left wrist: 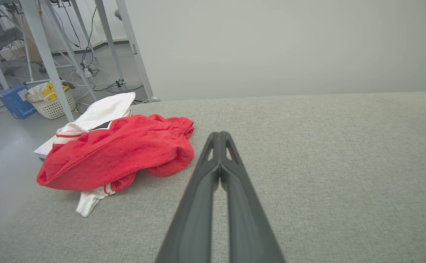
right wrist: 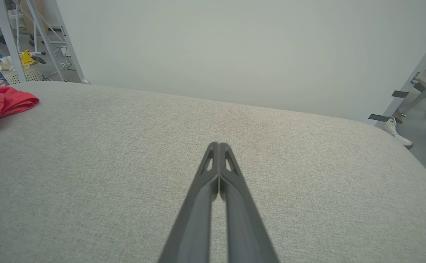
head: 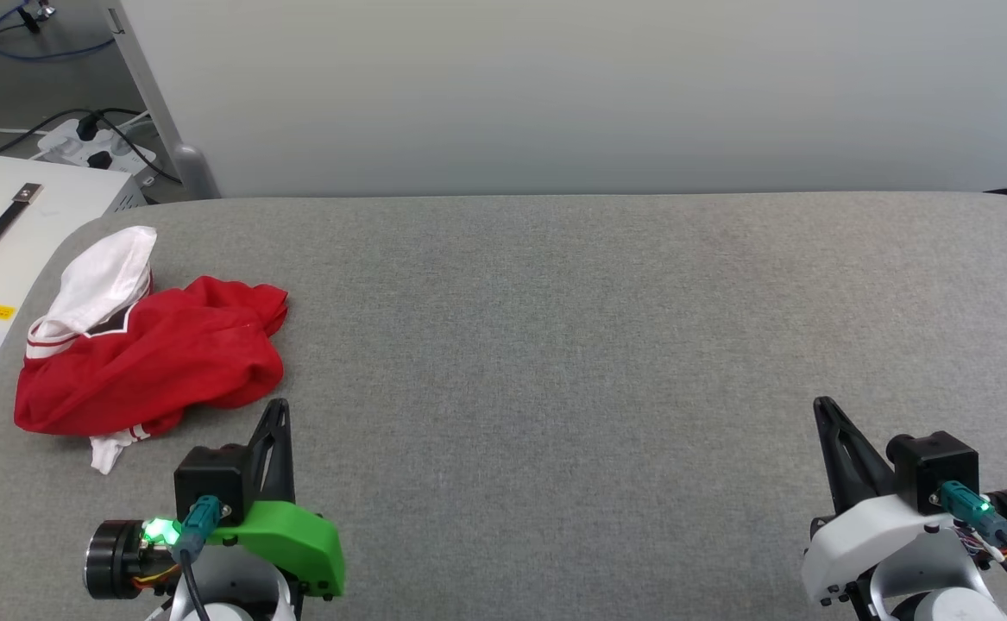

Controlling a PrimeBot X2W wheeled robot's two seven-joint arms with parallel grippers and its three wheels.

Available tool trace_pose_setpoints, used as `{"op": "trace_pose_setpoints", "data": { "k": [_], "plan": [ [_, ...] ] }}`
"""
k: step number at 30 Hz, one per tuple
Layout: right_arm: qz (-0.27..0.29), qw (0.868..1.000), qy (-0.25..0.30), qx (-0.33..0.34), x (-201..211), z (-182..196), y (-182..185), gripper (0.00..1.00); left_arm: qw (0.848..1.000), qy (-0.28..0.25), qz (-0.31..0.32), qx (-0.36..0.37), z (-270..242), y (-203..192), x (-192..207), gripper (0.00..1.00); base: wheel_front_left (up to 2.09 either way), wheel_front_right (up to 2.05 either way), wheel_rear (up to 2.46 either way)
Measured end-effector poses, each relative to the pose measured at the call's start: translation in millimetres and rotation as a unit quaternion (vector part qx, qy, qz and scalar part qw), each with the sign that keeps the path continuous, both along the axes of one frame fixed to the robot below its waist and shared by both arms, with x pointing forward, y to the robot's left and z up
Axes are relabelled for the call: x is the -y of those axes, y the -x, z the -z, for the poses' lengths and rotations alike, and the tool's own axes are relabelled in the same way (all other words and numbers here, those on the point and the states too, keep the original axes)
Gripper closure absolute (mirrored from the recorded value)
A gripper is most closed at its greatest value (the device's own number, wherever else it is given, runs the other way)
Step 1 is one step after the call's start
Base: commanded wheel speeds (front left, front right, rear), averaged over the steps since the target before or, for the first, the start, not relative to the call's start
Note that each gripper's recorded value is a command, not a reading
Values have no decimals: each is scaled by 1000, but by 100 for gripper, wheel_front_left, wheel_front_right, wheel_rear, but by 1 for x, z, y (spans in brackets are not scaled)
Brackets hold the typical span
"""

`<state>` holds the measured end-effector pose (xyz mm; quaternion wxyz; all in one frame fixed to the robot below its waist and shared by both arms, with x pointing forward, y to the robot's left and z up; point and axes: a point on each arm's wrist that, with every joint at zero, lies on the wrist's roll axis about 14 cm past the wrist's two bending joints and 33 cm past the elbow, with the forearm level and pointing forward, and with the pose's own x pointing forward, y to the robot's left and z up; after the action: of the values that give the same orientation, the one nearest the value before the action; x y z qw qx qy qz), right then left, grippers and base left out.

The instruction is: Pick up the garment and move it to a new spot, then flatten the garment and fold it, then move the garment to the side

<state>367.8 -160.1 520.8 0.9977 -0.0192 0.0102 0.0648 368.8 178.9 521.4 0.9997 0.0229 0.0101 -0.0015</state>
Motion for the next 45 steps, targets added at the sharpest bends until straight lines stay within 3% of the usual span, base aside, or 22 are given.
{"op": "trace_pose_setpoints", "data": {
  "k": [11,12,45],
  "plan": [
    [0,1000,0,0,0,0,0,100,1000,0,0,0,0,0,0,100,0,0,0],
    [0,1000,0,0,0,0,0,0,1000,0,0,0,0,0,0,0,0,0,0],
    [11,999,-28,37,8,-16,-1,0,1000,10,-1,27,-7,0,2,0,0,0,0]
  ]
}}
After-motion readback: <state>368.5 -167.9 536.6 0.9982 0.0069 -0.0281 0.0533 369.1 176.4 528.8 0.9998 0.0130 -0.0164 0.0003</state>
